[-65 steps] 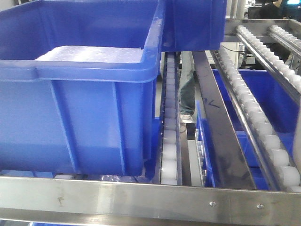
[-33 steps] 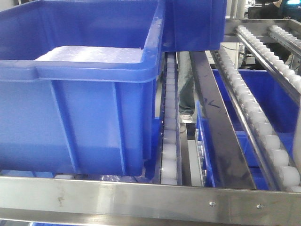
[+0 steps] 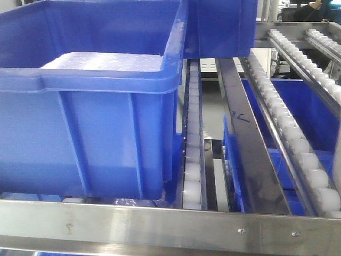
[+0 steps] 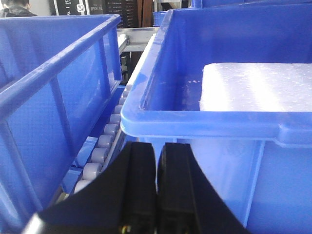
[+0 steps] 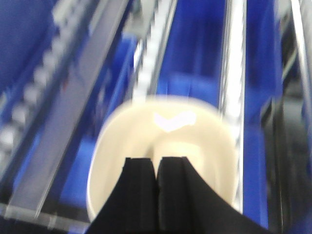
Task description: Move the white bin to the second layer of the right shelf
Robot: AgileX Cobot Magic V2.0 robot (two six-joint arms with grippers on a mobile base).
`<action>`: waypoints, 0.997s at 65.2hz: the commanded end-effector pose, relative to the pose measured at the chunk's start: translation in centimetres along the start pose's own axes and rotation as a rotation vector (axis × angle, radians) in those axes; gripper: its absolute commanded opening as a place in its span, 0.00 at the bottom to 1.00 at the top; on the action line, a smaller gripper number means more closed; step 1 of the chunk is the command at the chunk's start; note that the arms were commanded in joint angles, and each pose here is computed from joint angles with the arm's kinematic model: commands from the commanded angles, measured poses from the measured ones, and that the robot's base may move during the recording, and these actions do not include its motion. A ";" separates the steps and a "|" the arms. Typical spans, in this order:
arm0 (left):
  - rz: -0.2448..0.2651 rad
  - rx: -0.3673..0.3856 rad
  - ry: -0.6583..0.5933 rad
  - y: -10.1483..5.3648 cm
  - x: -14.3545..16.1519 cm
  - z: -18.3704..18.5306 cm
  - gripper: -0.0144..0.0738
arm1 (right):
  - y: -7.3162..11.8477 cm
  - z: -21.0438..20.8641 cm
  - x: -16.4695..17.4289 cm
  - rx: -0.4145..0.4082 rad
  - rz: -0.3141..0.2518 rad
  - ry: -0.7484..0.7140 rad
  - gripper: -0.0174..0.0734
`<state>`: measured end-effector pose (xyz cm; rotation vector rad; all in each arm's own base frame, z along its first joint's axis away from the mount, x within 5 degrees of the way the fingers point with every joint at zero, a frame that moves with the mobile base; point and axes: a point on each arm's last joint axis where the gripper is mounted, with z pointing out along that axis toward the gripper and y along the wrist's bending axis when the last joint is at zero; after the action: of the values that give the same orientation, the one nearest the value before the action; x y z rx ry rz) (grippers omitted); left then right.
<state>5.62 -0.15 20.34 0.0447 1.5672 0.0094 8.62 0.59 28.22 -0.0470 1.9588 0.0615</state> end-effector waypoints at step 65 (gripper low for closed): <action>-0.009 -0.007 -0.060 0.0 0.4 0.0 0.26 | -0.6 -0.2 7.9 0.079 -0.021 -0.488 0.26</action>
<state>5.62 -0.15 20.34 0.0447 1.5672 0.0094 5.68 -0.08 19.63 0.0063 1.5858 -0.0164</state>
